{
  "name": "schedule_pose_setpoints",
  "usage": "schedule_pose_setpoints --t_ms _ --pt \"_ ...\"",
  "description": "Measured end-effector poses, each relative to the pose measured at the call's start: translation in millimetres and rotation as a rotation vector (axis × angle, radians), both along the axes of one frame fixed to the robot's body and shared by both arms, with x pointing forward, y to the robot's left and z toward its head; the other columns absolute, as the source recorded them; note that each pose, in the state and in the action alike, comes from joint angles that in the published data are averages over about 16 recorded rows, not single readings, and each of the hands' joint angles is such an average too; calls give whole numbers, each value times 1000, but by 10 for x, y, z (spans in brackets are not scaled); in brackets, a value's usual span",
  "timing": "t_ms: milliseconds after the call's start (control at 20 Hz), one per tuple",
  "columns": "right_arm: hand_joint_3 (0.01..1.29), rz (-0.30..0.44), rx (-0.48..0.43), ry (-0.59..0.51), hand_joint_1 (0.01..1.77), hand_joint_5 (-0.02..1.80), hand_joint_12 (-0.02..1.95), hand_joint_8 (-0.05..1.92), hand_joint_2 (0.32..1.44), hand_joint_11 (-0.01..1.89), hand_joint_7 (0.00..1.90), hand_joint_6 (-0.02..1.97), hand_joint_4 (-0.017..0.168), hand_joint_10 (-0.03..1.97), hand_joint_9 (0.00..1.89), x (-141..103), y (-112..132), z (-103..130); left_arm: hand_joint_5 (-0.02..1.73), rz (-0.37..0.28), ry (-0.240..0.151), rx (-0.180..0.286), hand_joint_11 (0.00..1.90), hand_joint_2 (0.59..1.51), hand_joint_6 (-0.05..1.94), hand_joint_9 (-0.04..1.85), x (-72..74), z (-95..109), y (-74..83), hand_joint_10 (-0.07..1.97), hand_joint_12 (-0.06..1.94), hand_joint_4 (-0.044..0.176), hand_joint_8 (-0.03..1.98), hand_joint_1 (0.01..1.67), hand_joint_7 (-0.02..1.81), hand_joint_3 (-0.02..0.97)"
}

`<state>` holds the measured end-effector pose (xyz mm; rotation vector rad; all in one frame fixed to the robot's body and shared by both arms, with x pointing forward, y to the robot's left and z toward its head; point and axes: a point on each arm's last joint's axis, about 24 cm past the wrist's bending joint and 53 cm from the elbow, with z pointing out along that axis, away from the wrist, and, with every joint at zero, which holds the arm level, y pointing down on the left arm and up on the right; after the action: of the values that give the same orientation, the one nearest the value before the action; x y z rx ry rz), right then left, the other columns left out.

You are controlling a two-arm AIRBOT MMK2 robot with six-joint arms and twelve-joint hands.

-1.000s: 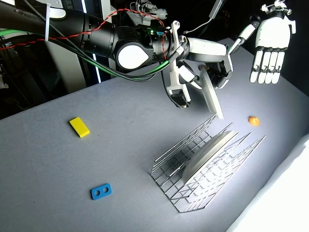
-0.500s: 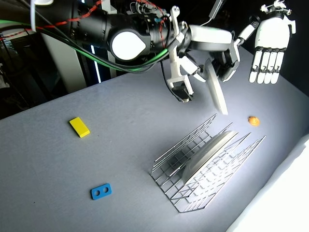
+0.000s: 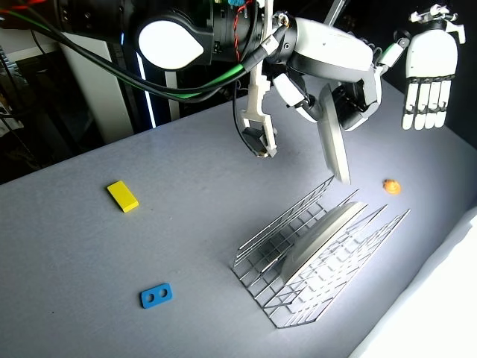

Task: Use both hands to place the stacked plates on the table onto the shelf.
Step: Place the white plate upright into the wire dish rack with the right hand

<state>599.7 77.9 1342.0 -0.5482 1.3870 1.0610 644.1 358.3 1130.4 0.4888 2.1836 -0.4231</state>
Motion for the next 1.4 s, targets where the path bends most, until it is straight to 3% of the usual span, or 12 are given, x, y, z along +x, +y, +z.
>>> schedule_pose_setpoints --t_ms 300,1000,1400 --pt "9 -32 52 112 1253 792 1385 1117 1060 831 921 1134 -2 887 975 124 -178 34 41 -14 15 -4 16 1090 21 21 -48 5 2 8 5 6 1 23 19 15" --pt "9 -72 194 346 1254 814 1346 1113 1061 849 953 1047 -6 835 1005 352 -412 27 57 -160 80 -77 18 1102 20 20 -340 62 -232 8 5 6 1 23 26 15" --pt "9 -91 252 424 1259 813 1355 1089 1061 849 960 1043 -8 826 1011 471 -503 24 64 -180 89 -85 21 1103 20 18 -380 69 -256 8 5 6 1 24 26 15"
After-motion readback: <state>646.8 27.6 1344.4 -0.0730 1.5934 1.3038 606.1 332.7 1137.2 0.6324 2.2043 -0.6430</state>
